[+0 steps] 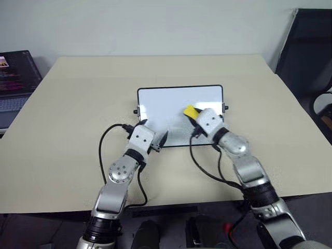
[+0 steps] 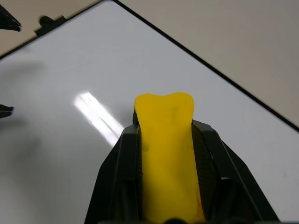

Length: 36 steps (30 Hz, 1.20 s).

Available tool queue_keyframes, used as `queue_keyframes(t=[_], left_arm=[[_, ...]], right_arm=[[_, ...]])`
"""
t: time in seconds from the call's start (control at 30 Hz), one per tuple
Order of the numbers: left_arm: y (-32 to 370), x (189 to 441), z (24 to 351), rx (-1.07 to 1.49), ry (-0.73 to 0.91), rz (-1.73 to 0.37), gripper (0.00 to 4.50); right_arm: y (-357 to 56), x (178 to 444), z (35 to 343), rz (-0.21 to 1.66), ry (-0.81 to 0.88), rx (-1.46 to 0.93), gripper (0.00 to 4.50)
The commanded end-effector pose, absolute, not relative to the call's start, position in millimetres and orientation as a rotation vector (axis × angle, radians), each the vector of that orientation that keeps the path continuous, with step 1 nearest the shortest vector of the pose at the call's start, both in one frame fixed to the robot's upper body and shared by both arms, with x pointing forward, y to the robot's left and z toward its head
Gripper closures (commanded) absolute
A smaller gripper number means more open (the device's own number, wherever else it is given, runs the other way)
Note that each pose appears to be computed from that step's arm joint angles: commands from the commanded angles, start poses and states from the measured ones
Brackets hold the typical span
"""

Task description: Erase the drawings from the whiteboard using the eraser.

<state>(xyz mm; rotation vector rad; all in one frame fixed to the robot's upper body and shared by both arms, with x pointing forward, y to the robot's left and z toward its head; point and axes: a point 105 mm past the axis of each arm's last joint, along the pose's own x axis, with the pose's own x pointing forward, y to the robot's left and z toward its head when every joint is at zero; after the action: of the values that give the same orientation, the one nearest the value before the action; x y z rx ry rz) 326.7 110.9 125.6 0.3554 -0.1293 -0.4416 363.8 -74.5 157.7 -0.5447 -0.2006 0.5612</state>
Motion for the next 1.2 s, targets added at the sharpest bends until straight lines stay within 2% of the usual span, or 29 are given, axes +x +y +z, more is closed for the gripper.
queue_keyframes(t=[0.03,0.13,0.33,0.43,0.53,0.7,0.9,1.2], left_arm=[[91.3,318.1,149.4,0.288,-0.227,-0.594,0.00],[83.6,317.4,150.0,0.273,-0.224,-0.676,0.00],[56.0,300.7,154.1,0.169,-0.215,-0.985,0.00],[52.9,293.5,149.5,0.177,-0.183,-1.134,0.00],[50.9,298.0,145.5,0.208,-0.166,-1.210,0.00],[42.7,302.3,143.5,0.196,-0.168,-1.269,0.00],[39.2,290.1,124.4,0.185,-0.095,-1.398,0.00],[34.4,291.8,114.7,0.217,-0.088,-1.403,0.00]], right_arm=[[-113.3,355.4,178.5,0.453,-0.186,-0.490,3.38],[-145.9,349.6,181.8,0.345,-0.124,-0.495,3.38],[-201.4,340.1,179.1,0.151,-0.001,-0.460,3.38],[-220.8,335.7,167.1,0.098,0.101,-0.379,3.38],[-240.3,332.9,149.2,0.030,0.202,-0.262,3.38],[-251.2,333.7,138.7,-0.024,0.260,-0.188,3.38],[-255.3,332.9,122.5,-0.027,0.328,-0.171,3.38],[-255.5,336.7,114.8,-0.029,0.350,-0.146,3.38]])
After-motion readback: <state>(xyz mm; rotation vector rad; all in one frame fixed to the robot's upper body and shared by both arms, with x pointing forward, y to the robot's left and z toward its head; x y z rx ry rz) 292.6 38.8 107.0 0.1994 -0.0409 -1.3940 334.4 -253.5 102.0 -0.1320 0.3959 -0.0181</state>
